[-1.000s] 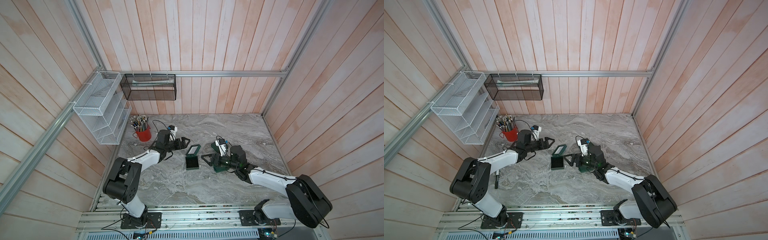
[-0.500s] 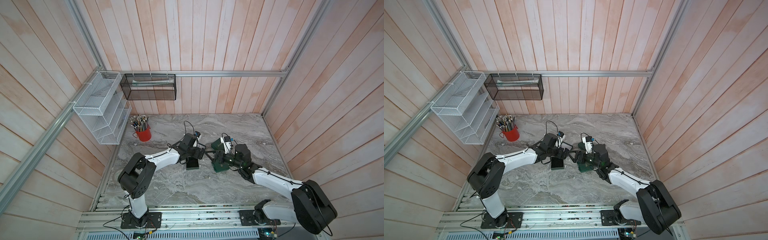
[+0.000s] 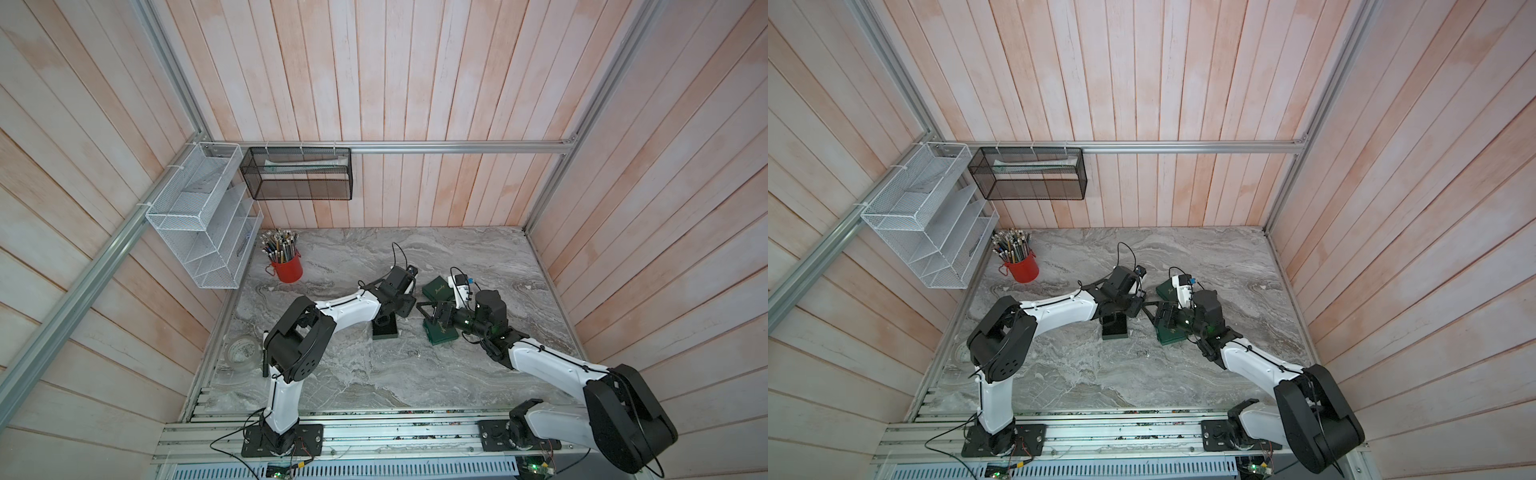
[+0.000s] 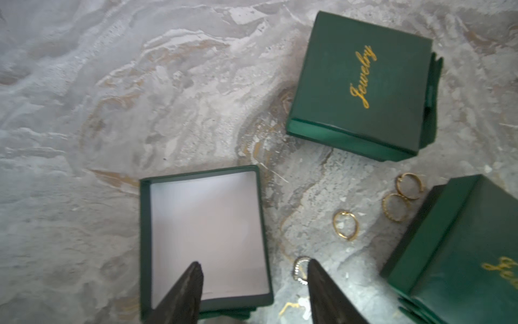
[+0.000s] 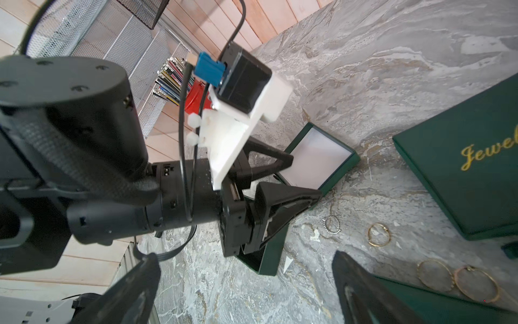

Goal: Take the rings out of the lift-off lid box
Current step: Pick up the lid from the center of the board.

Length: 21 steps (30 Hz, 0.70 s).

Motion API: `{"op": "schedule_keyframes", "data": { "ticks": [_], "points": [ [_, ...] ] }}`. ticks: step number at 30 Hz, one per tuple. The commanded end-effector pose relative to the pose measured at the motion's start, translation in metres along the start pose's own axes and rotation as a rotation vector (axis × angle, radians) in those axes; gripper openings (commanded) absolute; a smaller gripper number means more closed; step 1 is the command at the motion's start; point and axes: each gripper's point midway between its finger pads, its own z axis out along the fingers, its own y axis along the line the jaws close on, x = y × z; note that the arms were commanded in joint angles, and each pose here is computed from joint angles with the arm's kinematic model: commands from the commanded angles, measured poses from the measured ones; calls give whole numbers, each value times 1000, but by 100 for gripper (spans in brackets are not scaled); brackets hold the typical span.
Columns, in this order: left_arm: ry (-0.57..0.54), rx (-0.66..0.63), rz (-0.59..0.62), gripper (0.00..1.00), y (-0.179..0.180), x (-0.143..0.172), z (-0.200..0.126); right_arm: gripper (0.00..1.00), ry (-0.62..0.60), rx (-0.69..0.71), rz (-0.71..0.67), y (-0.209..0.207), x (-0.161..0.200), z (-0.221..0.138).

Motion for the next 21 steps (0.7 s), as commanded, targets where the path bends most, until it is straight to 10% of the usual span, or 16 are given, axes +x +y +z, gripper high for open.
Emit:
{"op": "schedule_keyframes", "data": {
  "ticks": [1,12,21],
  "points": [
    [18,39,-7,53,-8,0,7,98,-3,10,0,-4,3,-6],
    [59,30,-80,42,-1,2,36,98,-66,45,15,-12,-5,-22],
    [69,82,-120,6,3,-5,50,98,-149,95,30,-22,-15,-41]
  ]
}}
